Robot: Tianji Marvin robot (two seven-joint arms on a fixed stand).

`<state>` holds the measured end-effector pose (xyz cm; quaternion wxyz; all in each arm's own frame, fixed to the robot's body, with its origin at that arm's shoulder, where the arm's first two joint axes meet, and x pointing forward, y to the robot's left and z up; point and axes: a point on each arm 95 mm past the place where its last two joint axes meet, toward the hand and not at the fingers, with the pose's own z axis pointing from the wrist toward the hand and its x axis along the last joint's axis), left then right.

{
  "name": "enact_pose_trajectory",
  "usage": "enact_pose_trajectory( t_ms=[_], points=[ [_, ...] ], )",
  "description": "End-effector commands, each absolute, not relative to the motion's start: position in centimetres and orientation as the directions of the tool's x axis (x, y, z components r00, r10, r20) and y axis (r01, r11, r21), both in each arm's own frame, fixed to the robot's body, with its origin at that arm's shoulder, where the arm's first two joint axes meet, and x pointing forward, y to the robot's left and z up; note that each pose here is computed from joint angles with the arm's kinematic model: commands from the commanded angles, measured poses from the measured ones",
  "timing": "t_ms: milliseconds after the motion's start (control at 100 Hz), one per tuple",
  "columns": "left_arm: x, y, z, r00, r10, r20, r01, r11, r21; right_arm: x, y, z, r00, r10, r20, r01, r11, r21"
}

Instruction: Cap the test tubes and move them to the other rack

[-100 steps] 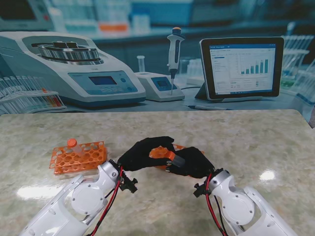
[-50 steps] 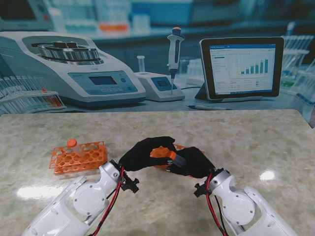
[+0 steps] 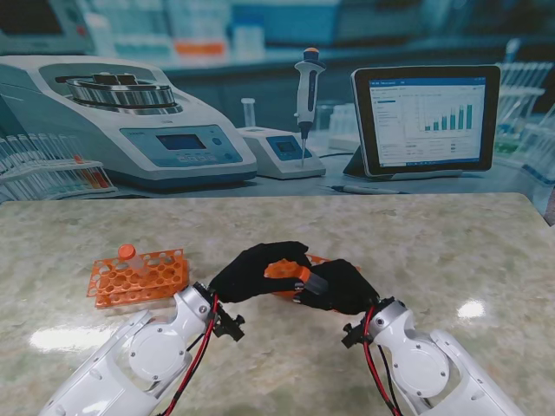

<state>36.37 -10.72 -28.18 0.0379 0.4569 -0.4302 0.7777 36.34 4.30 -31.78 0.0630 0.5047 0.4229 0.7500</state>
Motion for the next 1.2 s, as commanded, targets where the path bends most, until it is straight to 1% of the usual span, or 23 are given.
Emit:
enact_pose_trajectory(
  t_ms=[0, 1190],
  points=[
    [35.94, -10.75, -28.54, -0.580, -0.337, 0.742, -0.462, -0.614, -0.640, 36.15, 4.63, -31.57, -0.489, 0.510, 0.708, 0.331, -0.642, 0.691],
    [35.13, -10.00, -28.48, -0.613, -0.332, 0.717, -0.470, -0.576, -0.669, 36.08, 4.59, -31.49, -0.489, 0.510, 0.707, 0.326, -0.645, 0.691]
  ],
)
